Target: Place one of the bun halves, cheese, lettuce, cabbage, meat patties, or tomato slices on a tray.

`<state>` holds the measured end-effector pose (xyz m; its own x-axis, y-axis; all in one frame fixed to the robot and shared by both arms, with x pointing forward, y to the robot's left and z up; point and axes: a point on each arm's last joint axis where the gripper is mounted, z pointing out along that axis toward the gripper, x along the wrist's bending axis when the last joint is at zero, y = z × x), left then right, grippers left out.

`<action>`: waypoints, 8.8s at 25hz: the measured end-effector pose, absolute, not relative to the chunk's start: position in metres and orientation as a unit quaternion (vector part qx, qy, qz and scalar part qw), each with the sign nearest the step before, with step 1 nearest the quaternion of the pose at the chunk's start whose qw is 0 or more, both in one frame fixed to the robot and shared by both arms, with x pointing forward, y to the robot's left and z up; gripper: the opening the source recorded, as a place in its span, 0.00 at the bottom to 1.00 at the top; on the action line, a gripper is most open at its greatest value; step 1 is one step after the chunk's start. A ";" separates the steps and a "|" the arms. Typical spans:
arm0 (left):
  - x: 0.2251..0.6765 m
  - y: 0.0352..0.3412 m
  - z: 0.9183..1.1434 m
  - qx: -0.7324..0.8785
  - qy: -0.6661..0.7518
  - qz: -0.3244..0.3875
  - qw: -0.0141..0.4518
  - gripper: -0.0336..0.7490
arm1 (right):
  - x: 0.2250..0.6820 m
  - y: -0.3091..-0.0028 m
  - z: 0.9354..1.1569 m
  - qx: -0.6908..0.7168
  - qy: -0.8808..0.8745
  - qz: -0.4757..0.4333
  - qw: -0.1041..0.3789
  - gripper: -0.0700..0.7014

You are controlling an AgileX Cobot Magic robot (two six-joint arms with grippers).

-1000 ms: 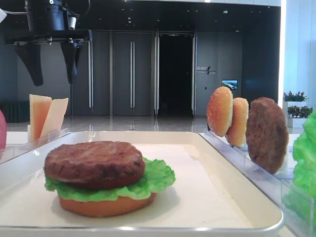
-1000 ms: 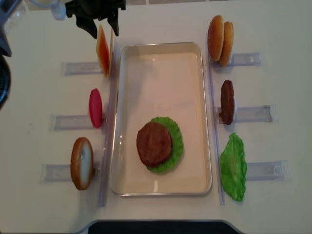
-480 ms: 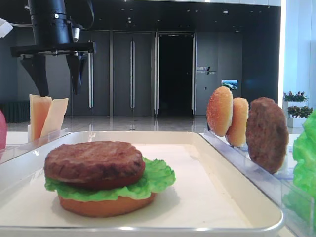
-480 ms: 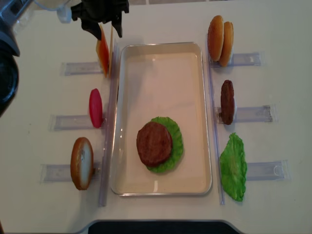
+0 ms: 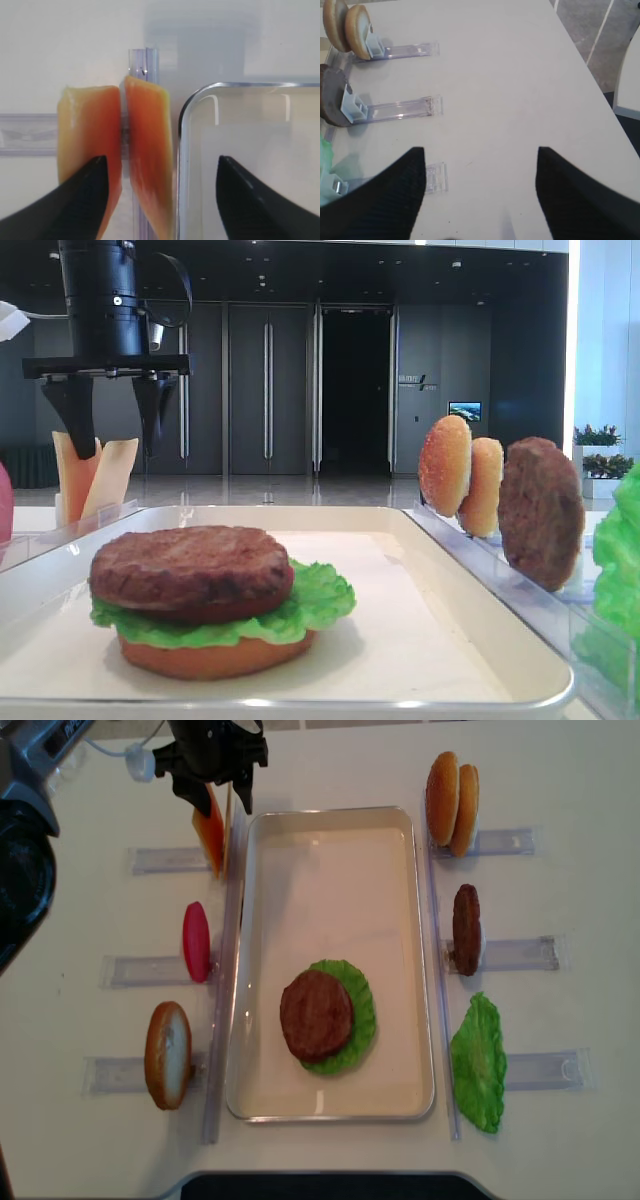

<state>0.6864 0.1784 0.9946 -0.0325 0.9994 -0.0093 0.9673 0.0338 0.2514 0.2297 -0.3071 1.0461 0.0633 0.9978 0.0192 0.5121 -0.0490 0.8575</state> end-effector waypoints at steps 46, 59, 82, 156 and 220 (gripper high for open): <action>0.561 0.152 1.064 0.760 0.585 -0.083 0.271 0.08 | 0.230 -0.307 1.046 0.638 0.592 0.343 0.354 0.71; 0.460 0.159 1.015 0.753 0.499 -0.192 0.382 0.08 | 0.230 -0.307 1.046 0.638 0.592 0.343 0.354 0.71; 0.451 0.170 0.978 0.729 0.549 -0.146 0.382 0.08 | 0.230 -0.307 1.046 0.638 0.592 0.343 0.354 0.71; 0.456 0.163 0.954 0.761 0.503 -0.172 0.373 0.08 | 0.230 -0.307 1.046 0.638 0.592 0.343 0.354 0.70; 0.530 0.331 1.058 0.691 0.719 0.069 0.023 0.80 | 0.230 -0.307 1.046 0.638 0.592 0.343 0.354 0.70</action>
